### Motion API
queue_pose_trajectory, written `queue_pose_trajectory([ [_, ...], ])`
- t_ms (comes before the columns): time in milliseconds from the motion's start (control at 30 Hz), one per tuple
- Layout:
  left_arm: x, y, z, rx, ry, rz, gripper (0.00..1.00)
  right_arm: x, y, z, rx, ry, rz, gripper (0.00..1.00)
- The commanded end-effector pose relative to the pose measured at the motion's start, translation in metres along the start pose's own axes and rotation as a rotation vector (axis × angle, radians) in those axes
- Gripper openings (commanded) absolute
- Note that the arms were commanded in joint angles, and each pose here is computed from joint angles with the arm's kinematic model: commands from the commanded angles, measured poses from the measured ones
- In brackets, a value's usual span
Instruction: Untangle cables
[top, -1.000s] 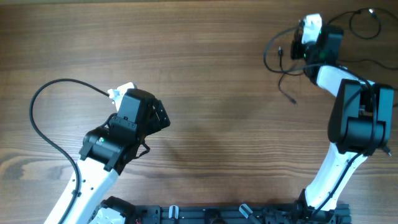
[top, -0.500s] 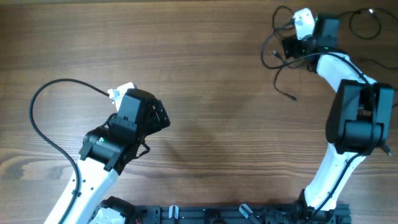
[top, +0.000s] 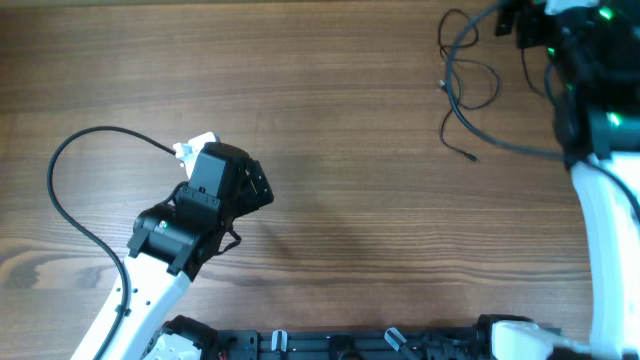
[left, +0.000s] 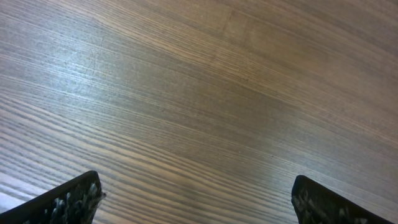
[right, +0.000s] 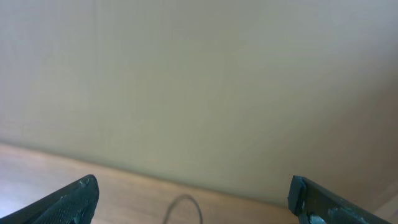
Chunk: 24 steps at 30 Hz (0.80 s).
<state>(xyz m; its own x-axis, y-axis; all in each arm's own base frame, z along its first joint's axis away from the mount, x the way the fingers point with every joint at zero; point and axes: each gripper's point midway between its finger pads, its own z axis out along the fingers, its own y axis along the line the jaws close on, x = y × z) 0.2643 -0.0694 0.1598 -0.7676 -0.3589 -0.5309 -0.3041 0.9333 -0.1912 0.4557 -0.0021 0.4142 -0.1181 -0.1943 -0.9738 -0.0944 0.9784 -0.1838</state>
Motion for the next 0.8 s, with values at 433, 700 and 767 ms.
queue_pose_trajectory([
  [433,-0.002,0.002,0.0,-0.01,-0.012,0.004,1.0,-0.098,0.013,-0.256,0.045,-0.464,0.091,1.0],
  [700,-0.002,0.002,0.0,-0.01,-0.012,0.004,1.0,-0.119,0.022,-0.362,0.086,-0.746,0.044,1.0],
  [767,-0.002,0.002,0.0,-0.01,-0.012,0.004,1.0,-0.128,0.025,-0.395,0.11,-0.837,0.0,1.0],
])
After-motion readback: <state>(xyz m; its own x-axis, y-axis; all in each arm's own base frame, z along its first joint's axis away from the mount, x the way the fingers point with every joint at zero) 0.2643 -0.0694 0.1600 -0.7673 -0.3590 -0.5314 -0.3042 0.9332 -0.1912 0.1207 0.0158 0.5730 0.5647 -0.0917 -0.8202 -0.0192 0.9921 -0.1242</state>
